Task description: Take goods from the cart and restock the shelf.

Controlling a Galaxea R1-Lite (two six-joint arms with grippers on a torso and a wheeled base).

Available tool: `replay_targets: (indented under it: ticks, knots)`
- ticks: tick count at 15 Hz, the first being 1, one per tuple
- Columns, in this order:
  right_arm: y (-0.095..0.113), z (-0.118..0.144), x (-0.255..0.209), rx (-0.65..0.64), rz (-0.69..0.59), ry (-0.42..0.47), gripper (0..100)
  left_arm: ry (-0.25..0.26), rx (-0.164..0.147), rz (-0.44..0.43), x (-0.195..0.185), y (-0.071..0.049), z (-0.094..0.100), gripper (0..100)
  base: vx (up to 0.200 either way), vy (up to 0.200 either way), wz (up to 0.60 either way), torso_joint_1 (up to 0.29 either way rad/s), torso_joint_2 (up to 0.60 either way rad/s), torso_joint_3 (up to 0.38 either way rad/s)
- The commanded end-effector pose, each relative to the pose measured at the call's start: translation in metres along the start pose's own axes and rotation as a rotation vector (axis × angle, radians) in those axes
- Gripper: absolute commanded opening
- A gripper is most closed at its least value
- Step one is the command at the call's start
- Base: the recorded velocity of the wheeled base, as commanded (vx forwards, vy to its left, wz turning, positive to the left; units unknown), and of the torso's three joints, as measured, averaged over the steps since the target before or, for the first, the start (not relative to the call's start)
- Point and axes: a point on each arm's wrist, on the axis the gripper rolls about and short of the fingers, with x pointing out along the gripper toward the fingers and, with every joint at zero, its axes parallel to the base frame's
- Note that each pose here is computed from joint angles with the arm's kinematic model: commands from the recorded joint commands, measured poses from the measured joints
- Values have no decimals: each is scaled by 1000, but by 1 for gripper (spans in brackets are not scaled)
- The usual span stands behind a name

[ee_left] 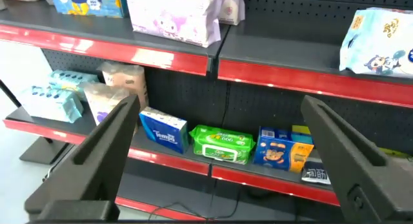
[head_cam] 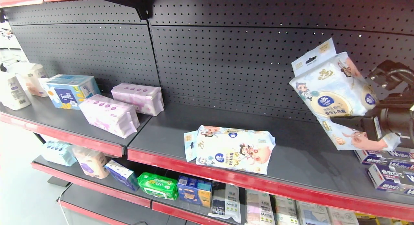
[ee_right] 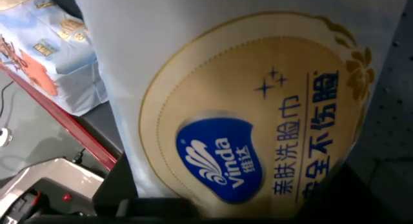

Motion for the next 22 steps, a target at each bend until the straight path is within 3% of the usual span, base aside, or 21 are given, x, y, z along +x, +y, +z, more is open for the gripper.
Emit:
replay_targets:
  ticks: [1,4,7,14,22]
  knots:
    - [-8,-3,25,-11,30,45,0,-1,0,0,0,0,0,100,0,0,0,0,0,0]
    - [-28,-15,42,-85,89,40,0,-1,0,0,0,0,0,100,0,0,0,0,0,0]
    - [-33,-21,51,-111,162,23,0,-1,0,0,0,0,0,100,0,0,0,0,0,0]
    - [-4,17,99,-211,313,-52,0,-1,0,0,0,0,0,100,0,0,0,0,0,0]
    - [-13,16,147,-186,325,-20,0,-1,0,0,0,0,0,100,0,0,0,0,0,0]
